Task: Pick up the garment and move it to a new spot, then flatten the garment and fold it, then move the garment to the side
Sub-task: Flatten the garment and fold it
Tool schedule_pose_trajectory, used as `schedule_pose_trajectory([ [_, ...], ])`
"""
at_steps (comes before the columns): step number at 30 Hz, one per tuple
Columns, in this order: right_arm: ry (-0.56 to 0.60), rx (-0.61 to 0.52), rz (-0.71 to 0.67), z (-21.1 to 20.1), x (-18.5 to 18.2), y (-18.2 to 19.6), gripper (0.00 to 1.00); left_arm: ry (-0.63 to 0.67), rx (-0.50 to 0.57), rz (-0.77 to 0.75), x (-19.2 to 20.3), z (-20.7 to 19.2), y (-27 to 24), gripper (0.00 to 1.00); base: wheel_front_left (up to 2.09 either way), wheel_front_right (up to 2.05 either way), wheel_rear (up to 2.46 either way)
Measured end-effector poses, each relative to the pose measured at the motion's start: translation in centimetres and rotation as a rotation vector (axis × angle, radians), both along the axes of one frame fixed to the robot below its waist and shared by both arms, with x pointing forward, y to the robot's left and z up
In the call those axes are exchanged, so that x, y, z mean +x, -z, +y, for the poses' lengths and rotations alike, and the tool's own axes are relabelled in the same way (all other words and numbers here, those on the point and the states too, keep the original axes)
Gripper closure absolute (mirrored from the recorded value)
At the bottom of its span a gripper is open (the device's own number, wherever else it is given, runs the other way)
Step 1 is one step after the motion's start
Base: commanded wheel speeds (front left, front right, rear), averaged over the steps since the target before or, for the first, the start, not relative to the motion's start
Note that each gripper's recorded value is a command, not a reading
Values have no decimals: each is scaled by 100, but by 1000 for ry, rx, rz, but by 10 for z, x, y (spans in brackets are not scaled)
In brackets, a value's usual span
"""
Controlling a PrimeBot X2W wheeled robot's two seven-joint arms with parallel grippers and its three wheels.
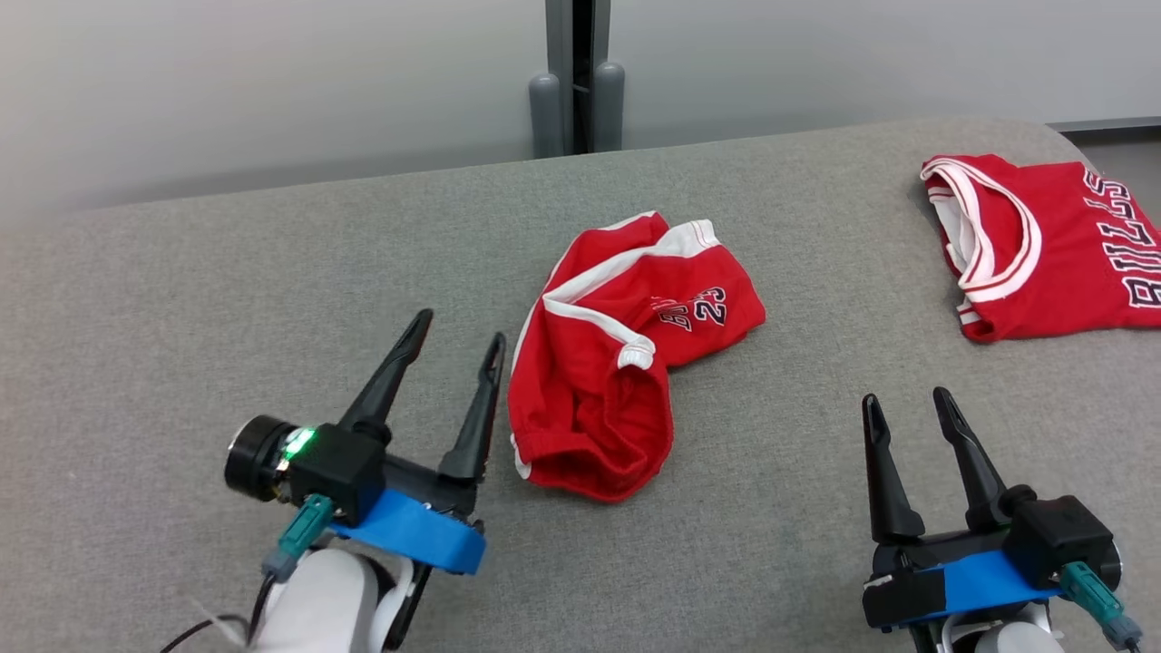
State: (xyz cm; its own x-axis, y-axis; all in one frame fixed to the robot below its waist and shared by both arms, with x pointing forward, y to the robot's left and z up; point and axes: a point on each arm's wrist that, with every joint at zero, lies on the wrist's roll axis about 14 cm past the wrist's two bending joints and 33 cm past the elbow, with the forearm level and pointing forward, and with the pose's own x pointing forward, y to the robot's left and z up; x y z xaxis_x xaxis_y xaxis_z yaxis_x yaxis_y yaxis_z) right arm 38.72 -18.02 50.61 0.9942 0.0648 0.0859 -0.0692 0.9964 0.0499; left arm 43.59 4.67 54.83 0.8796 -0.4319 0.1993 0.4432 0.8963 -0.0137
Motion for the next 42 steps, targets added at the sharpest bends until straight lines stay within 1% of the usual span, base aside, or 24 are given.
schedule_pose_trajectory([
  [5, 32, -2, 21, -11, -1, 7, 0, 125, 33, 2, 9, -43, 4, 0, 0, 0, 0],
  [10, 71, -5, 40, -24, -1, 13, 0, 223, 95, 78, 15, -71, 33, 0, 0, 0, 0],
  [20, 130, -7, 65, -44, 1, 21, 0, 332, 224, 262, 15, -89, 106, 0, 0, 0, 0],
  [23, 141, -6, 67, -48, 1, 21, 0, 349, 243, 294, 15, -91, 118, 0, 0, 0, 0],
  [27, 151, -8, 74, -51, 0, 23, 0, 354, 244, 304, 21, -95, 123, 0, 0, 0, 0],
  [28, 153, -8, 74, -52, 0, 23, 0, 356, 242, 307, 22, -96, 124, 59, 0, 0, 0],
  [29, 155, -8, 72, -52, 0, 22, 0, 358, 241, 308, 22, -97, 124, 100, 0, 0, 0],
  [33, 159, -8, 68, -54, 1, 21, 0, 360, 233, 293, 26, -100, 120, 100, 0, 0, 0],
  [36, 162, -6, 62, -55, 1, 19, 0, 338, 221, 276, 31, -94, 113, 100, 0, 0, 0],
  [39, 151, -4, 51, -51, 3, 16, 0, 292, 211, 255, 38, -81, 103, 100, 0, 0, 0],
  [42, 132, -2, 43, -45, 4, 14, 0, 222, 204, 219, 49, -58, 88, 100, 0, 0, 0],
])
